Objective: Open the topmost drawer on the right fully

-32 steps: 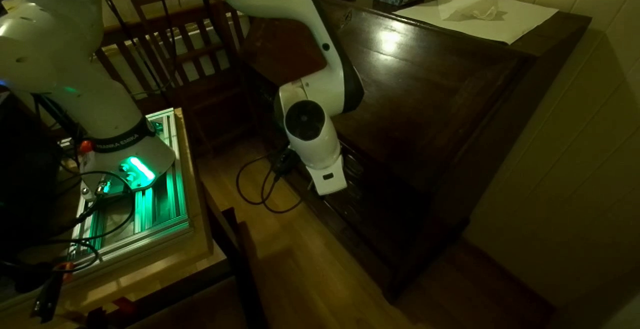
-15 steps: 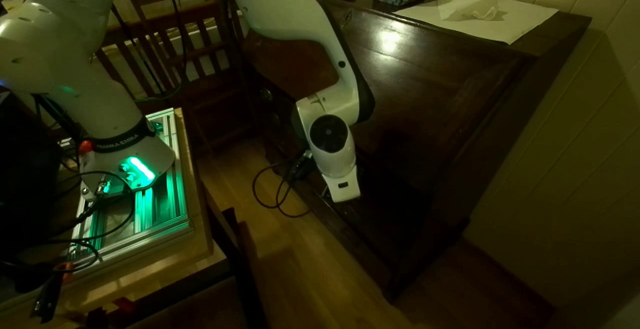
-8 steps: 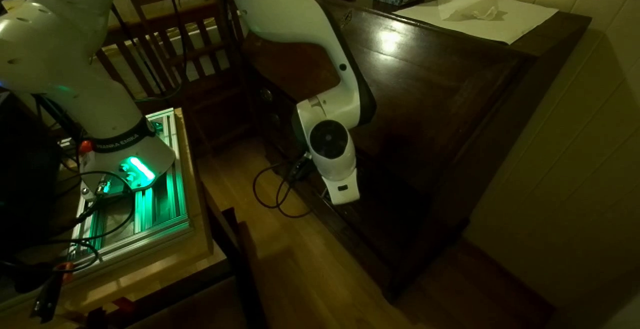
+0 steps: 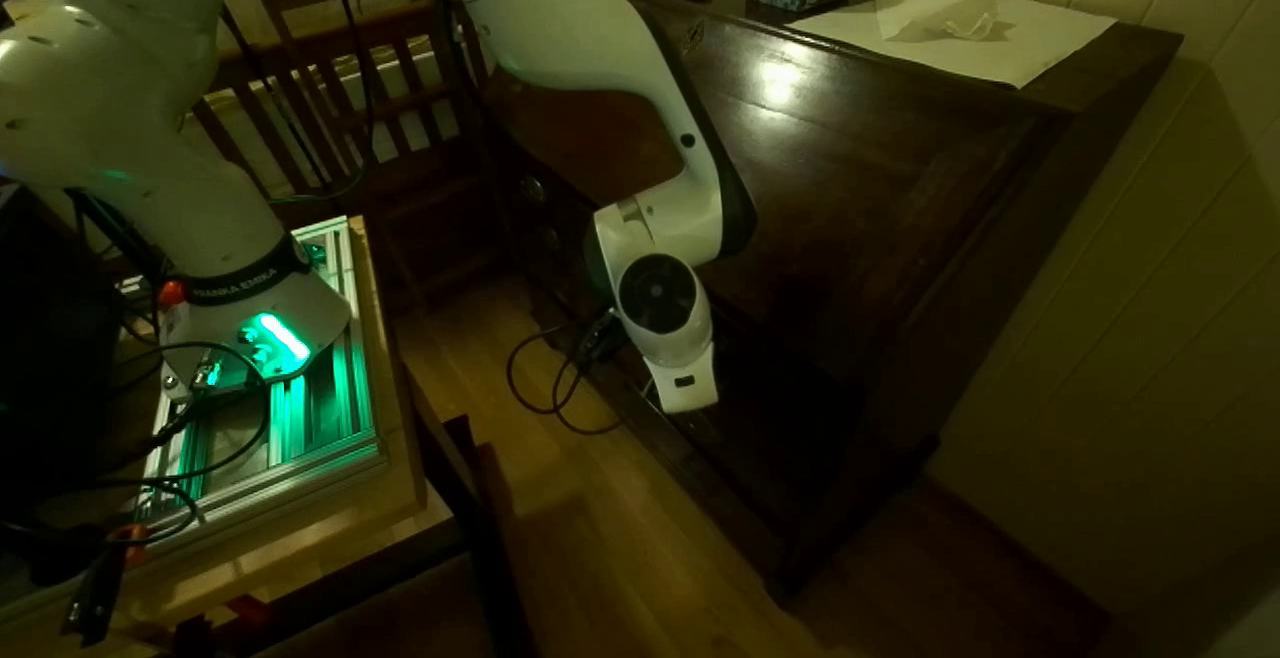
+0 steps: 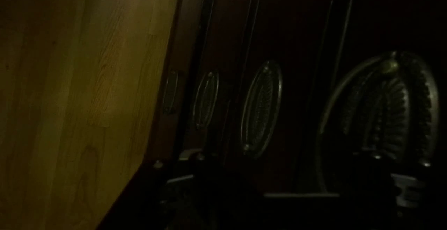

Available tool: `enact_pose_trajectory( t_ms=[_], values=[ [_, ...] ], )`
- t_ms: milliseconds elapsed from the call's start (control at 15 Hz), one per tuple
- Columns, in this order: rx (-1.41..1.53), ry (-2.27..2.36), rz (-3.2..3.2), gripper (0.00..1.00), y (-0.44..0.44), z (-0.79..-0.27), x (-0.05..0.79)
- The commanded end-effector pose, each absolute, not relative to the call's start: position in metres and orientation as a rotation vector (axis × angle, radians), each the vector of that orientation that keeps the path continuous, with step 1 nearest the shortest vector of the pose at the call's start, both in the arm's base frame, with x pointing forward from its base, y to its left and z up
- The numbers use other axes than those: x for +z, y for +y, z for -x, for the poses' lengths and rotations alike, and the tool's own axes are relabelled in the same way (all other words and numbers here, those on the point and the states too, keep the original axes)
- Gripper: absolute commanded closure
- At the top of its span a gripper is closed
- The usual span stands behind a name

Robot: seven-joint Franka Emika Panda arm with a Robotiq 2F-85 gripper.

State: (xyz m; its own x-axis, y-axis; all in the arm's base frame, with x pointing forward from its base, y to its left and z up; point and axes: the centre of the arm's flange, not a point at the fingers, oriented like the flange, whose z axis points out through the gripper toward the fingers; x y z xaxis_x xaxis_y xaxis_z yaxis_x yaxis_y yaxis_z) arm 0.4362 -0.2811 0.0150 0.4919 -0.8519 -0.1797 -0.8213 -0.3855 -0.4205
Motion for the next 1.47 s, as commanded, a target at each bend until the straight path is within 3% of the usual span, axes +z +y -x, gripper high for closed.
enact_pose_trajectory(
  t_ms=[0, 67, 133, 200, 333, 467, 533, 733, 867, 1067, 1400],
  values=[
    [-0.06, 1.401, 2.258, 0.34, -0.277, -0.45, 0.005],
    [-0.048, 1.402, 2.27, 0.36, -0.277, -0.449, 0.008],
    [-0.039, 1.401, 2.289, 0.46, -0.277, -0.448, 0.009],
    [-0.014, 1.402, 2.302, 0.43, -0.275, -0.445, 0.01],
    [0.026, 1.39, 2.338, 0.51, -0.27, -0.442, 0.009],
    [0.026, 1.371, 2.356, 0.41, -0.265, -0.443, 0.009],
    [0.009, 1.362, 2.352, 0.27, -0.262, -0.443, 0.013],
    [-0.051, 1.363, 2.327, 0.26, -0.258, -0.43, 0.019],
    [-0.107, 1.364, 2.279, 0.34, -0.257, -0.417, 0.02],
    [-0.222, 1.336, 2.192, 0.29, -0.256, -0.403, 0.023],
    [-0.408, 1.344, 2.049, 0.3, -0.259, -0.386, 0.015]
  ],
)
